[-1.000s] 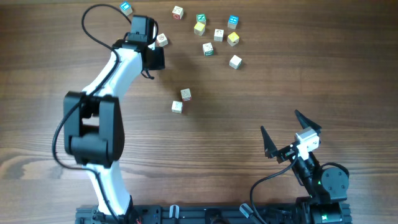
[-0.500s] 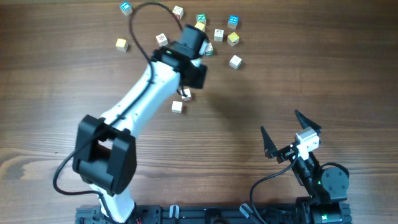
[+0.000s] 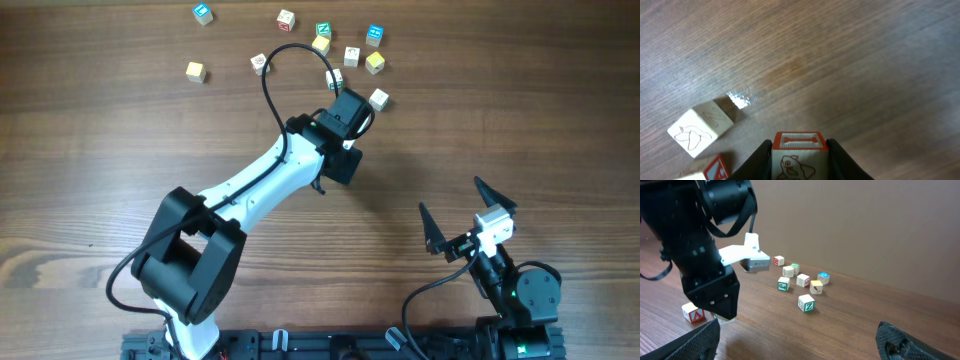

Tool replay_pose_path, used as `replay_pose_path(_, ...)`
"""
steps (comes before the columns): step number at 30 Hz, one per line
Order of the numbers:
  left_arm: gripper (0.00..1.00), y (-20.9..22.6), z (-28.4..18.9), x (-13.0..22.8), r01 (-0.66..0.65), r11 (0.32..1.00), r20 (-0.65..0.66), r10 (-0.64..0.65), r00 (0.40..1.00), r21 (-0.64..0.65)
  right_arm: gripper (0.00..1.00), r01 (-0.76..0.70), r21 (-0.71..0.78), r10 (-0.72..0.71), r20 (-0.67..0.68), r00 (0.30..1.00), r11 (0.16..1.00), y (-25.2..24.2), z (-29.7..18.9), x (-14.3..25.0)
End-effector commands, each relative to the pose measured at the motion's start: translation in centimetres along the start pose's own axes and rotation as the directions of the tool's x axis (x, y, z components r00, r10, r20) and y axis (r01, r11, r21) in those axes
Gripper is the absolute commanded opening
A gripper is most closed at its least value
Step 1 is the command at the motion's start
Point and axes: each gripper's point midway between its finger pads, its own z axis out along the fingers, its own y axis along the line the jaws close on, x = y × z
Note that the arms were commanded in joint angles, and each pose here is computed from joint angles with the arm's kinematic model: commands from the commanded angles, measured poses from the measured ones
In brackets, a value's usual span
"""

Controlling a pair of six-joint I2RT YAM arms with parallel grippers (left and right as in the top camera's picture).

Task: Form a circle
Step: 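Carry the held block to the center cluster and set it down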

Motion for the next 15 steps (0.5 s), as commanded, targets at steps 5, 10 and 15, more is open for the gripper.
replay_pose_path(5,0.28,1.1,1.1,0.4,-0.096,0.994,0.028,0.097,0.995,-0.057,1.0,0.008,-0.01,-0.008,0.009,1.0,1.0,0.2,0.0,-0.2)
replay_pose_path(10,0.27,1.3,1.3,0.1,-0.108,0.992,0.039,0.11,0.993,-0.062,1.0,0.008,-0.011,-0.008,0.009,1.0,1.0,0.2,0.0,-0.2)
replay_pose_path(15,0.27,1.7,2.4,0.2,-0.103,0.993,0.029,0.105,0.994,-0.066,1.0,0.008,-0.011,-0.008,0.009,1.0,1.0,0.2,0.0,-0.2)
